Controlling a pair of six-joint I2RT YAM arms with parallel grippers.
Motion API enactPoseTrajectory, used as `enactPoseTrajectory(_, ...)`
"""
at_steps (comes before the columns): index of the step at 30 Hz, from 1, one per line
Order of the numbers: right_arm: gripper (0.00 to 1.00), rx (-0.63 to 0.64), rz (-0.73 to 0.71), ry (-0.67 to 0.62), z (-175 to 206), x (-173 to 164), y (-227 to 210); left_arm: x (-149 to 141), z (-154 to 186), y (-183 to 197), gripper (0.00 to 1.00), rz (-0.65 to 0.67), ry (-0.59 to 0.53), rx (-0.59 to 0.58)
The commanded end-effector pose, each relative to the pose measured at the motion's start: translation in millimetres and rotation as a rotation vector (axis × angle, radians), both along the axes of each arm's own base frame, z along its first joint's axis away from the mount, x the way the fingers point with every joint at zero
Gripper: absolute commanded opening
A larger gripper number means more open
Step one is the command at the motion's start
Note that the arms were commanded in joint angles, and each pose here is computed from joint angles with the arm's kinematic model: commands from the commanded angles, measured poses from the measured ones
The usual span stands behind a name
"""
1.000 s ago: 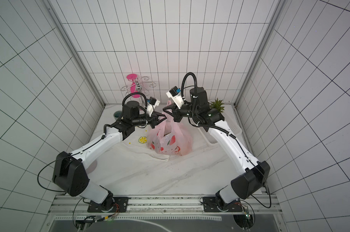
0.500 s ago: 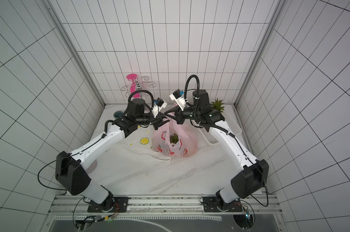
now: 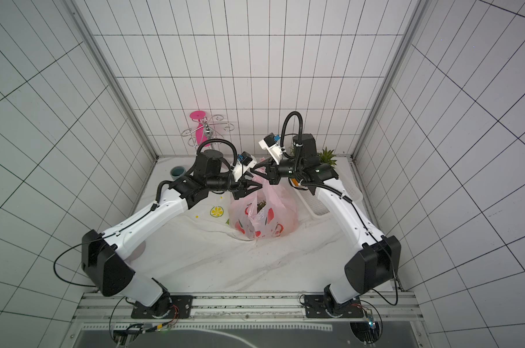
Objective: Place the pineapple into a plastic bag & tie a knot
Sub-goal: Cross the plastic bag at the center of the board.
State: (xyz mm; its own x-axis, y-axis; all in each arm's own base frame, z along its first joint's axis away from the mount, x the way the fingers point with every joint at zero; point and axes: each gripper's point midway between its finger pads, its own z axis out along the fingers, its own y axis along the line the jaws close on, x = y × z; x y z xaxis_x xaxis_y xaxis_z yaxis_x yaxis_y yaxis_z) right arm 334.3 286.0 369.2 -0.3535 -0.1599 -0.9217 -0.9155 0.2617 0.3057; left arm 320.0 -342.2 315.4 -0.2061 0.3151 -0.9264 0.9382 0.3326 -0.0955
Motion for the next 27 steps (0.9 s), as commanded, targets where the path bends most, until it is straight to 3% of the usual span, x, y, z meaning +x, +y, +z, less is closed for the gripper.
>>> enactPoseTrajectory(1,0.0,0.0,0.043,0.015,-15.6,-1.5,1.3,-10.7,15.4,1.0,0.44,-0.05,-0.02,-0.006)
enactPoseTrajectory(6,0.0,-0.006,0.052,0.025,-20.3,1.1,3.0,-11.7,28.2,2.1,0.5,-0.12,0.061,-0.086)
enactPoseTrajectory(14,0.0,0.044,0.084,0.025,-11.1,-2.6,16.5,-4.7,20.3,-8.2,0.53,-0.103,0.063,-0.096)
enactPoseTrajectory(19,0.0,0.051,0.101,0.043,-10.8,-7.4,28.1,-2.1,21.6,-14.7,0.52,-0.089,0.061,-0.182)
enactPoseTrajectory(27,0.0,0.046,0.097,0.075,-17.5,-8.5,29.4,-0.9,40.0,-12.3,0.36,-0.056,0.035,-0.319)
